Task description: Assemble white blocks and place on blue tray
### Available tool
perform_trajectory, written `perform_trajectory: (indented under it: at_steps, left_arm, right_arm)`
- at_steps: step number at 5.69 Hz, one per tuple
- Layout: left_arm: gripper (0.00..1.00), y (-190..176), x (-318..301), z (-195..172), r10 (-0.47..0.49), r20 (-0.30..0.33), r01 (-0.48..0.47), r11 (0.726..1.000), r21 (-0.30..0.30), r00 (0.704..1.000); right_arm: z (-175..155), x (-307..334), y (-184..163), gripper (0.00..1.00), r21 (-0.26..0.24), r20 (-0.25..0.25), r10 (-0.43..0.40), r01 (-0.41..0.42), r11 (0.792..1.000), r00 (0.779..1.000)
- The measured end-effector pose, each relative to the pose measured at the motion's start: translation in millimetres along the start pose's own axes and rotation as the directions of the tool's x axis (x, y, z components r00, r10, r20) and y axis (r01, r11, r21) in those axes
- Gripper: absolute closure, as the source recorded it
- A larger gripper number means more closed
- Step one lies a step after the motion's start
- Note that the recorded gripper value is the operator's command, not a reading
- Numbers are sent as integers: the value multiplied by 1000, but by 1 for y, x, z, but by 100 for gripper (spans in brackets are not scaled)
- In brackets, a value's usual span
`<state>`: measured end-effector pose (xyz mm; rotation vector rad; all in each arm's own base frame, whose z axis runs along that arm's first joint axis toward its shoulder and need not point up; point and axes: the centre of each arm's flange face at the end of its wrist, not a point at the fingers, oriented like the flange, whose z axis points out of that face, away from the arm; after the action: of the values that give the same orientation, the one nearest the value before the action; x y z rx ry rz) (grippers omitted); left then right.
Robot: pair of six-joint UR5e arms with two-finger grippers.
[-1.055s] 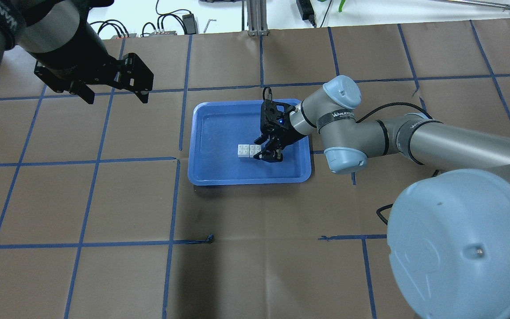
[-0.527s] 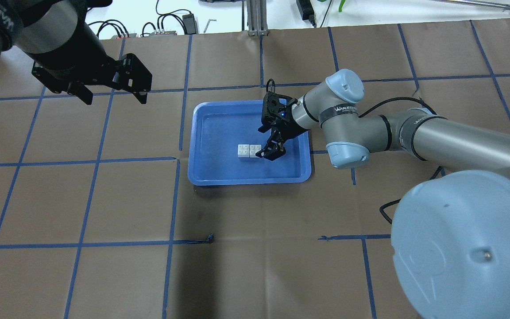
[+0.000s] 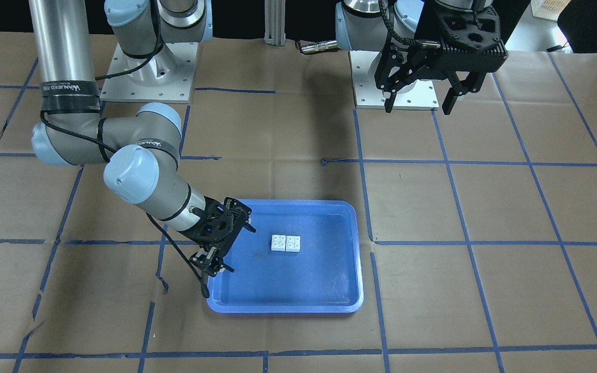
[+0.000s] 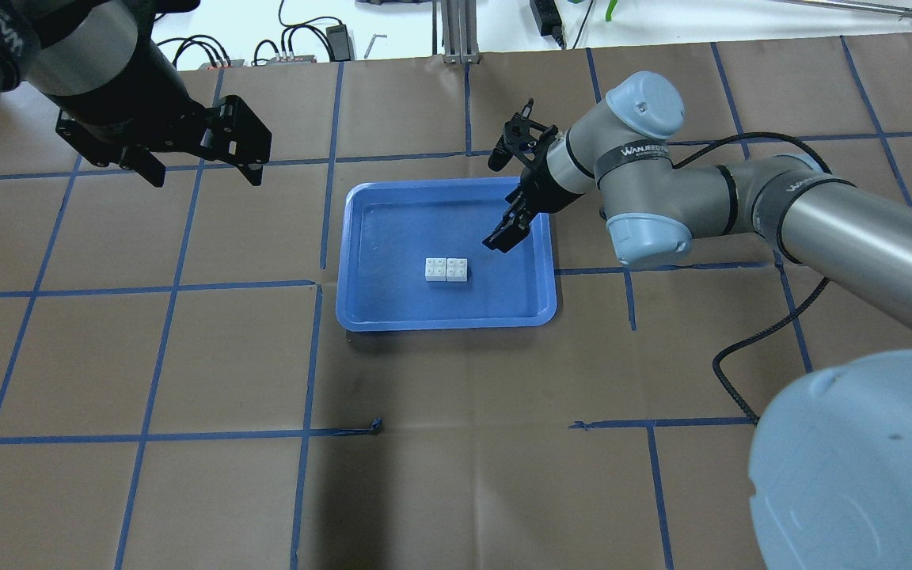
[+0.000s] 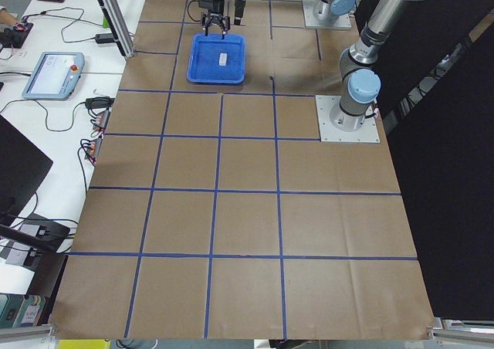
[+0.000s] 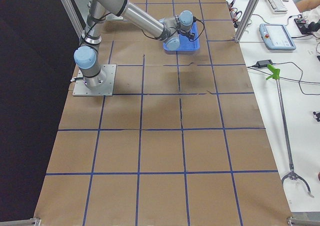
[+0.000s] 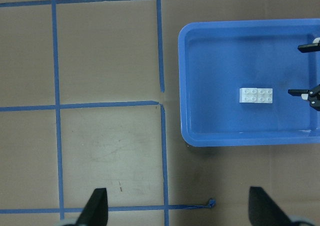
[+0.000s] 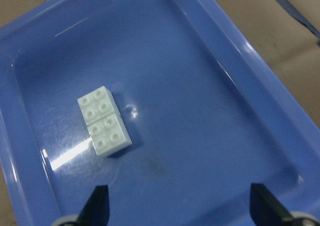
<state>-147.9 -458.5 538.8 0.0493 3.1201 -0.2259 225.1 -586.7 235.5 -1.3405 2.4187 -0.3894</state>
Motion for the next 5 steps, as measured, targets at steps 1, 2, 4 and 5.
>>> perform_trajectory:
  at_steps: [1, 2, 4, 5]
  left_arm:
    - [1, -1, 0, 1, 0, -1, 0, 1000, -2, 1000]
    - [1, -2, 1, 3, 2, -1, -2, 1000, -5, 1000]
    - [1, -3, 1, 4, 2, -2, -2, 1000, -6, 1000]
    - [1, -2, 1, 4, 1, -1, -1, 1000, -6, 1000]
  right_arm:
    - [-37, 12, 9, 0, -96, -35, 139, -142, 985, 990]
    - [-74, 24, 14, 0, -159, -85, 275, -286, 945, 958]
    - [-155, 20, 17, 0, -236, -222, 535, -577, 782, 815]
    - [-197, 4, 18, 0, -250, -306, 639, -707, 662, 706]
